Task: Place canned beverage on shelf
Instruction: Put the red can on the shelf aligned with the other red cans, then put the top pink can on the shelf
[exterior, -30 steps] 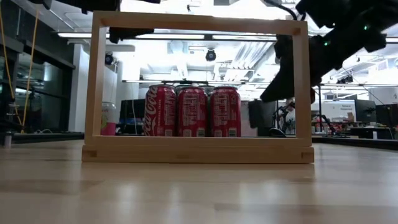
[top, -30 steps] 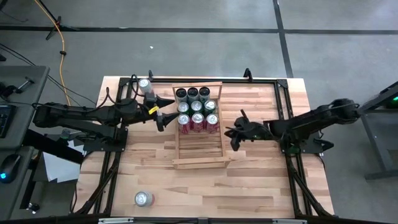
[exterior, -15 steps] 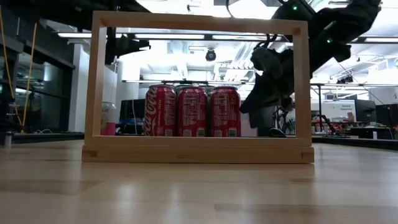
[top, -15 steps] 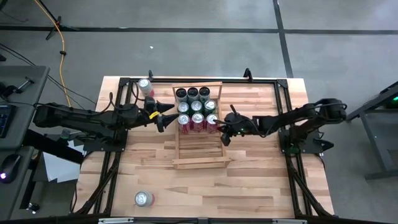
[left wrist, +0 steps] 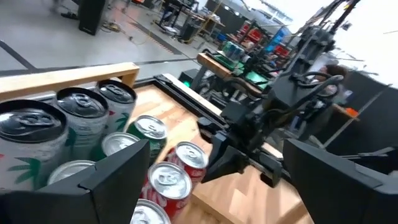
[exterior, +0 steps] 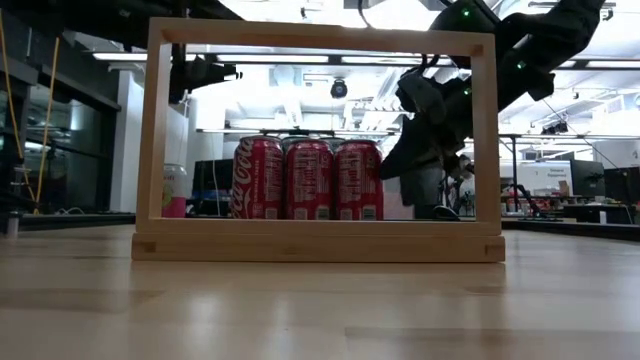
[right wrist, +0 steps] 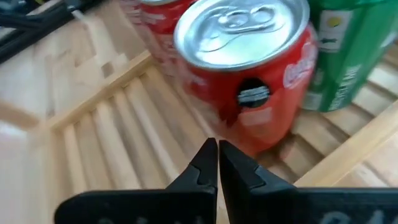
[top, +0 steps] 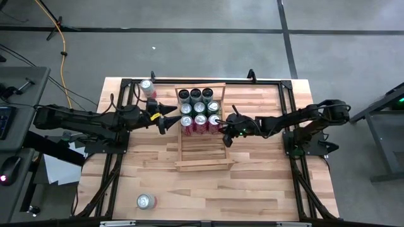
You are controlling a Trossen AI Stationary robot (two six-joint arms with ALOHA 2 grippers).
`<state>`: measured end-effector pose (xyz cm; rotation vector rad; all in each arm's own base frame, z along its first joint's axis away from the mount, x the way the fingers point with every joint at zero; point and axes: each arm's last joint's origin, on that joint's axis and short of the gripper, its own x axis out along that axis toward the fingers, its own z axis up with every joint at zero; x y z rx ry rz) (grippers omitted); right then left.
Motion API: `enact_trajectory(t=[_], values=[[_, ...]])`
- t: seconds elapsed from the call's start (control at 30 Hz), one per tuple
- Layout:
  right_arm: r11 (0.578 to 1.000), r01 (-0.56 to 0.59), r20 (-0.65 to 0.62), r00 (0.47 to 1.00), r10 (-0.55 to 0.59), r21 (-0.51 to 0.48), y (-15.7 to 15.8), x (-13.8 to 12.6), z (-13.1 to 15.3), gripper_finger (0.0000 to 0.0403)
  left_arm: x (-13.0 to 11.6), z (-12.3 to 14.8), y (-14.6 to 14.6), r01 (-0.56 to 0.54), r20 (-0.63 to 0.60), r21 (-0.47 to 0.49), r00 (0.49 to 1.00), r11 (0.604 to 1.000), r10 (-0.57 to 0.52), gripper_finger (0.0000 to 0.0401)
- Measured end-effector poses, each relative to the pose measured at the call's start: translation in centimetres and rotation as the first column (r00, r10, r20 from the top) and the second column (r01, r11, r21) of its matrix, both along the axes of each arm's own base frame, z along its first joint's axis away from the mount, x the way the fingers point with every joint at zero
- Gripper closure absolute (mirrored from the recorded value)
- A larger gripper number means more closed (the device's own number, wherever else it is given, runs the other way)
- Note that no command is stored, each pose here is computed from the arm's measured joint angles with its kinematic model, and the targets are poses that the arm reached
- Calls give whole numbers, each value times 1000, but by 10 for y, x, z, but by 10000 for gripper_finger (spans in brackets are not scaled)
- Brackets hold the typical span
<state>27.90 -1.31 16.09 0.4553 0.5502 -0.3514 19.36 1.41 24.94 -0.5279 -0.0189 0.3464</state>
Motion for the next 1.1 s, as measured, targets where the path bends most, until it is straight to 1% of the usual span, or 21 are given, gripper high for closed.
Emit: enact_trajectory(t=[0.07,0.17,0.27,0.37,0.47,0.6,0.73,0.83,0.9,0.97,1.03,1.1], values=[[999,-35,13,999,35,23,1,-1,3,402,-3,5,-1,28,32,-4,999,1000,-28,45],[994,-105,72,992,102,44,3,-5,18,403,-11,20,-2,51,103,3,993,999,-51,45],[988,-155,170,974,150,21,5,-13,43,403,-22,41,-2,48,179,44,982,998,-55,45],[987,-158,295,943,153,-7,5,-25,72,403,-34,58,-2,20,217,95,975,995,-40,45],[988,-150,427,891,154,-43,4,-38,99,403,-44,69,-2,-13,246,154,969,988,-25,45],[984,-137,580,796,175,-109,5,-51,127,403,-52,75,-2,-43,261,214,965,976,-15,45],[980,-114,687,700,194,-161,5,-57,144,403,-53,75,-1,-46,262,217,965,975,-13,45],[979,-88,733,651,198,-186,5,-58,151,397,-53,74,-1,-41,264,200,965,979,-13,45],[981,-64,743,644,182,-185,4,-58,152,385,-52,74,-1,-40,258,200,966,979,-13,45],[984,-44,743,649,161,-175,3,-58,151,362,-52,74,-1,-41,257,200,966,979,-12,45],[986,-19,746,651,139,-167,3,-58,151,327,-52,74,-1,-41,258,200,966,979,-12,45],[991,8,752,652,96,-133,2,-58,151,283,-52,74,-1,-41,258,200,966,979,-12,45]])
